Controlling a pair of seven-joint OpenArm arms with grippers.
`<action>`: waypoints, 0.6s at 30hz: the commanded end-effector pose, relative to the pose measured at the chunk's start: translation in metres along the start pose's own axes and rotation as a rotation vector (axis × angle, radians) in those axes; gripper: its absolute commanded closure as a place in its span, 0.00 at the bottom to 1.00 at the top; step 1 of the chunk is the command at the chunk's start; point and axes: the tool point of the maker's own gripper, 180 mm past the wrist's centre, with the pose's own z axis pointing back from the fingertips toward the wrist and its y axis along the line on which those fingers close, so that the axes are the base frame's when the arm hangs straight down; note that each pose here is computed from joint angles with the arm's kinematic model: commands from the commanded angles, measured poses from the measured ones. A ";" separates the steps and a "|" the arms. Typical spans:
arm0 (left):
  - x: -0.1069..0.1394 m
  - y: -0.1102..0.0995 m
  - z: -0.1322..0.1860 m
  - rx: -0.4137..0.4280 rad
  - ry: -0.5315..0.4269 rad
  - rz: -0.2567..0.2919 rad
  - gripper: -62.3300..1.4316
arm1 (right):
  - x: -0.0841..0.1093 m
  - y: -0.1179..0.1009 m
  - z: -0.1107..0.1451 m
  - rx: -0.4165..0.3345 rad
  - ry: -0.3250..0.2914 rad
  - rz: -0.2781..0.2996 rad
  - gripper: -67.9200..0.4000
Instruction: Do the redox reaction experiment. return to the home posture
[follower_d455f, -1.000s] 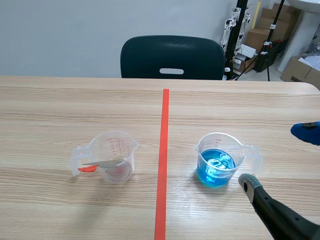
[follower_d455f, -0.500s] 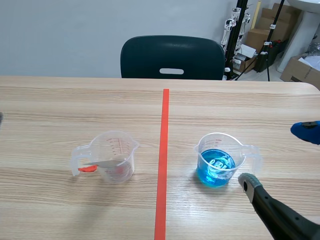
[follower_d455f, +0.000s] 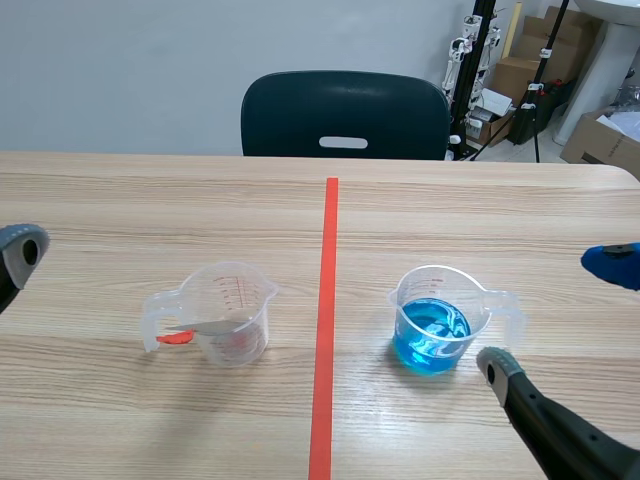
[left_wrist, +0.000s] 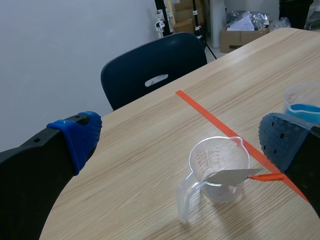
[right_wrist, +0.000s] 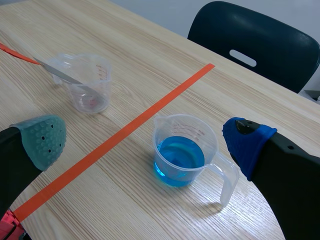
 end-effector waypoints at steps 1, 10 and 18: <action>0.006 -0.001 -0.001 0.001 -0.021 0.010 0.00 | 0.011 -0.002 -0.002 -0.003 -0.037 0.006 0.00; -0.001 -0.002 0.003 0.034 0.004 0.012 0.00 | 0.011 -0.002 -0.002 -0.003 -0.037 0.006 0.00; -0.008 -0.008 0.004 0.010 0.040 0.001 0.00 | 0.011 -0.002 -0.002 -0.003 -0.037 0.006 0.00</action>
